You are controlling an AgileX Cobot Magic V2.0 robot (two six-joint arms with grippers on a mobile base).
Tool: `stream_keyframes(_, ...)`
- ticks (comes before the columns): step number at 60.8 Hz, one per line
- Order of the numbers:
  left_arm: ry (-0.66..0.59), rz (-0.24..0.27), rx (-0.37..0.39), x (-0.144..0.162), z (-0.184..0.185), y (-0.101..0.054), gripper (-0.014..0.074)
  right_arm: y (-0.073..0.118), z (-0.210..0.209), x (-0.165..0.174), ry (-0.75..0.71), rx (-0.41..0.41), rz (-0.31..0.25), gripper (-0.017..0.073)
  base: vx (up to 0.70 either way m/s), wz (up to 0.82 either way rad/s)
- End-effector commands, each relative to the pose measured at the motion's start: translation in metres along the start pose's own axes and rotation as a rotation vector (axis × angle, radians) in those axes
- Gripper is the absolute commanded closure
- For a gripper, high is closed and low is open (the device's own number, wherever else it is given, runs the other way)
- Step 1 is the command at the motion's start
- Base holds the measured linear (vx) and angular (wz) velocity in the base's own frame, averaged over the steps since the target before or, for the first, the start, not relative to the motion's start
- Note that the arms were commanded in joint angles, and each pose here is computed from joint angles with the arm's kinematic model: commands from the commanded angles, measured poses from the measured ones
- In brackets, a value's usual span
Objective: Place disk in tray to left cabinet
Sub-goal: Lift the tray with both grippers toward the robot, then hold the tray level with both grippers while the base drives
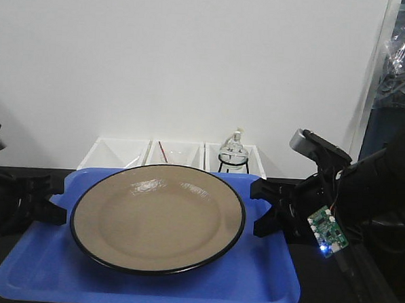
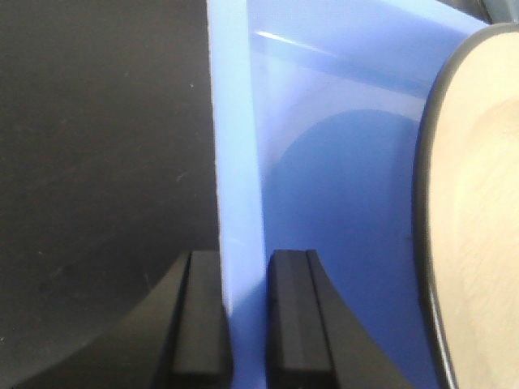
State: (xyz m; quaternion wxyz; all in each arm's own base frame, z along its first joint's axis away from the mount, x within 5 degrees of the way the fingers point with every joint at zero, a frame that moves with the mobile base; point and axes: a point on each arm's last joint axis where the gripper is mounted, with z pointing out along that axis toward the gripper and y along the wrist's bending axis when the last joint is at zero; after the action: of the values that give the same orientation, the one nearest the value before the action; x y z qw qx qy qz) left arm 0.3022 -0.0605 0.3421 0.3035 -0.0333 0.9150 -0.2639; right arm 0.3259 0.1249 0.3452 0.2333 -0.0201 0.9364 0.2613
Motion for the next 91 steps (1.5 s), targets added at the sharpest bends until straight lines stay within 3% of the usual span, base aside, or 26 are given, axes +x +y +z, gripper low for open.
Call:
stream_keyframes(1, -0.091, -0.045, 0.132, -0.0076, -0.0206, -0.0273, 0.0594, 0.0272, -0.0255, -0.006, -0.106, -0.132, -0.003, 0.0564, -0.02, 0.01)
stream_keyframes(58, -0.091, -0.045, 0.132, -0.0076, -0.0206, -0.0273, 0.0594, 0.0274, -0.0255, -0.006, -0.106, -0.135, -0.001, 0.0564, -0.11, 0.05)
stream_keyframes(91, -0.091, -0.045, 0.132, -0.0076, -0.0206, -0.0273, 0.0594, 0.0274, -0.0255, -0.0056, -0.102, -0.134, -0.002, 0.0564, -0.14, 0.31)
